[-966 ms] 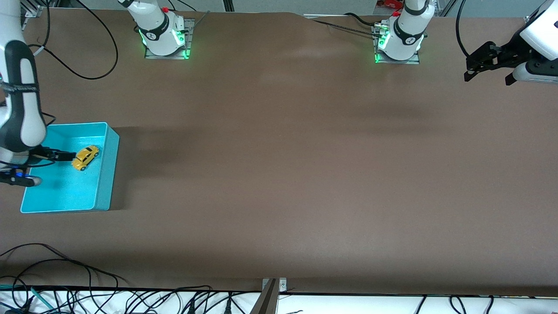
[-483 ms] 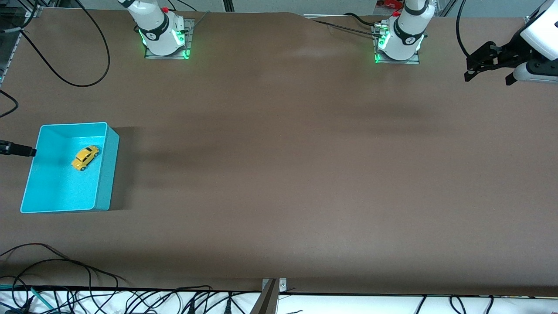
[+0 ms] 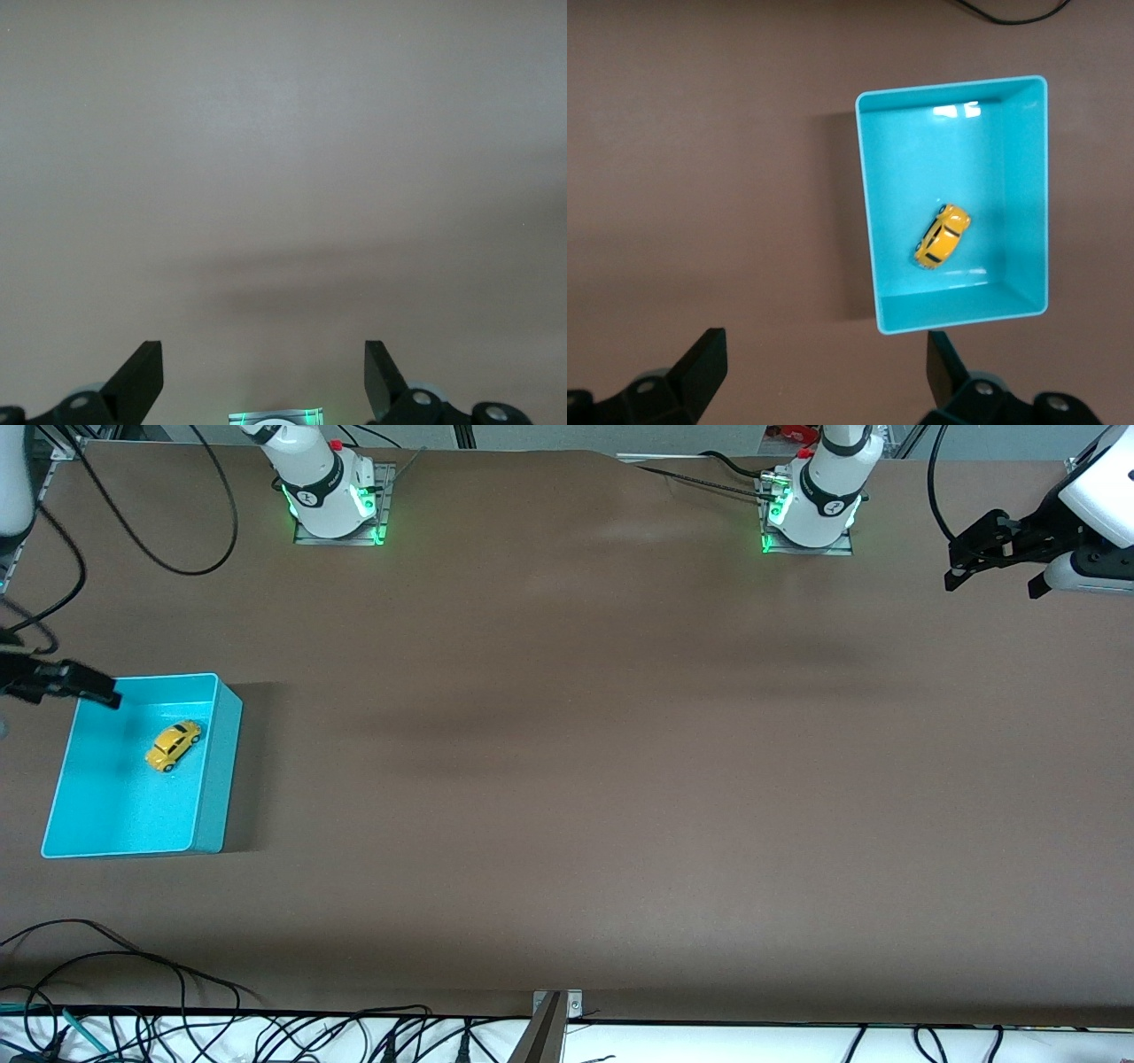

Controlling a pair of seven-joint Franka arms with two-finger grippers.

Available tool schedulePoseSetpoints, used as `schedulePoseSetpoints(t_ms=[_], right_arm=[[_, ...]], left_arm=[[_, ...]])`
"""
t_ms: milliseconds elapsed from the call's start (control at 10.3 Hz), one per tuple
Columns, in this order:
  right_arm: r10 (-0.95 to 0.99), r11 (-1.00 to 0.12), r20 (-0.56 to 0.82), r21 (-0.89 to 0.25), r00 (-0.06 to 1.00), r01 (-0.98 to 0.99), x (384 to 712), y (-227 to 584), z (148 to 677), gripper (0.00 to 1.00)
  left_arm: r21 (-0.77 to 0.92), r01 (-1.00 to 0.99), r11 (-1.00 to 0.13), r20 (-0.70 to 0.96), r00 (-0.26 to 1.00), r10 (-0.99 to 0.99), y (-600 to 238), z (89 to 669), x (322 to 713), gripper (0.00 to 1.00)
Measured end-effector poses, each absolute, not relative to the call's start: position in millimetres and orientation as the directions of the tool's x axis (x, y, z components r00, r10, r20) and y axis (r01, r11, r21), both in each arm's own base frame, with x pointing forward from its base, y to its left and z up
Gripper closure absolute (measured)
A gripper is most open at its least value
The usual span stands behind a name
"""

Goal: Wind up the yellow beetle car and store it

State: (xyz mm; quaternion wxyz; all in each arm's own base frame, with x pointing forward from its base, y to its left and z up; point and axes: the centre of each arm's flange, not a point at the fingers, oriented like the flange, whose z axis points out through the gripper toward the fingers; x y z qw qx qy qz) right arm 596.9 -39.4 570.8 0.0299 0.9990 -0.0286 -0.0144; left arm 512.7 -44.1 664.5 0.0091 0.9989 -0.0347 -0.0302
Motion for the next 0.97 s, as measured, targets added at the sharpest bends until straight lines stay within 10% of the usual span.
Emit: schedulePoseSetpoints(t_ms=[966], right_arm=[[-0.072, -0.997, -0.054, 0.025, 0.996, -0.071, 553.7, -40.1, 575.5, 0.0]], left_arm=[[0.02, -0.067, -0.998, -0.072, 0.995, -0.069, -43.3, 663.4, 511.5, 0.0]])
